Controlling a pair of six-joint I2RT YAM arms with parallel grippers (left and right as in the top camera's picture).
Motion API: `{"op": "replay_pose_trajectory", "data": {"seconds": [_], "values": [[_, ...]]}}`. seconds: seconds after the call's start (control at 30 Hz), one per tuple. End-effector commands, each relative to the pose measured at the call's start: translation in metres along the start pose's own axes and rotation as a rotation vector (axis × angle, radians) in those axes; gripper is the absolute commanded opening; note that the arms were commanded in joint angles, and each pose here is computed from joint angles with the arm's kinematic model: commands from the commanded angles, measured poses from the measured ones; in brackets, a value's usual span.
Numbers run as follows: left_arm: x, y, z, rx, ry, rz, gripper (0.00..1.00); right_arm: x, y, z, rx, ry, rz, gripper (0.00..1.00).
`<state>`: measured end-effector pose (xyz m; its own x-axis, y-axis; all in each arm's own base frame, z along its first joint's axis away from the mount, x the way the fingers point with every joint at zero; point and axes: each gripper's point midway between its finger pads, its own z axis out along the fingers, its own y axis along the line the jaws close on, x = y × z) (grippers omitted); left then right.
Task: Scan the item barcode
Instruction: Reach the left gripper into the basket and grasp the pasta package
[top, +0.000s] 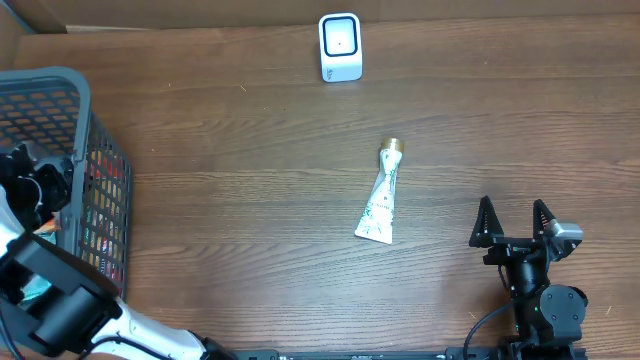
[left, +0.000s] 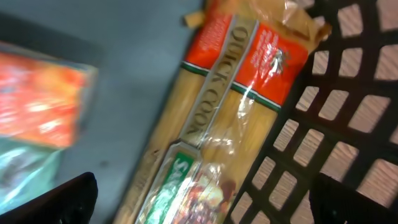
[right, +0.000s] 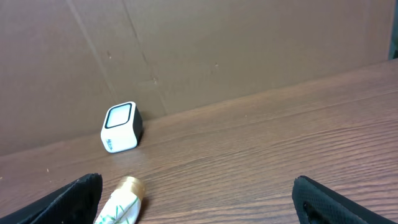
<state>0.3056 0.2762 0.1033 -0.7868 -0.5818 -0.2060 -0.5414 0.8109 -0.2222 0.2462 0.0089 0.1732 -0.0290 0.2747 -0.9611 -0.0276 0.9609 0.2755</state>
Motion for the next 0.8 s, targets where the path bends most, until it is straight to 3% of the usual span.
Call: {"op": "replay_pose_trajectory", "data": {"seconds": [0.0, 0.3, 0.47, 0.77], "values": [[0.003, -0.015, 0.018, 0.108, 0.027, 0.07, 0.99, 0.003, 0.001, 0.0, -0.008, 0.003, 0.004, 1.0], [-0.002, -0.012, 0.035, 0.103, 0.027, 0.14, 0.99, 0.003, 0.001, 0.0, -0.008, 0.003, 0.004, 1.0], [-0.002, -0.003, 0.041, 0.047, 0.032, 0.173, 0.93, 0.003, 0.001, 0.0, -0.008, 0.003, 0.004, 1.0], [0.004, 0.006, 0.067, 0.014, 0.015, 0.183, 0.95, 0.003, 0.001, 0.0, -0.008, 0.003, 0.004, 1.0]]}}
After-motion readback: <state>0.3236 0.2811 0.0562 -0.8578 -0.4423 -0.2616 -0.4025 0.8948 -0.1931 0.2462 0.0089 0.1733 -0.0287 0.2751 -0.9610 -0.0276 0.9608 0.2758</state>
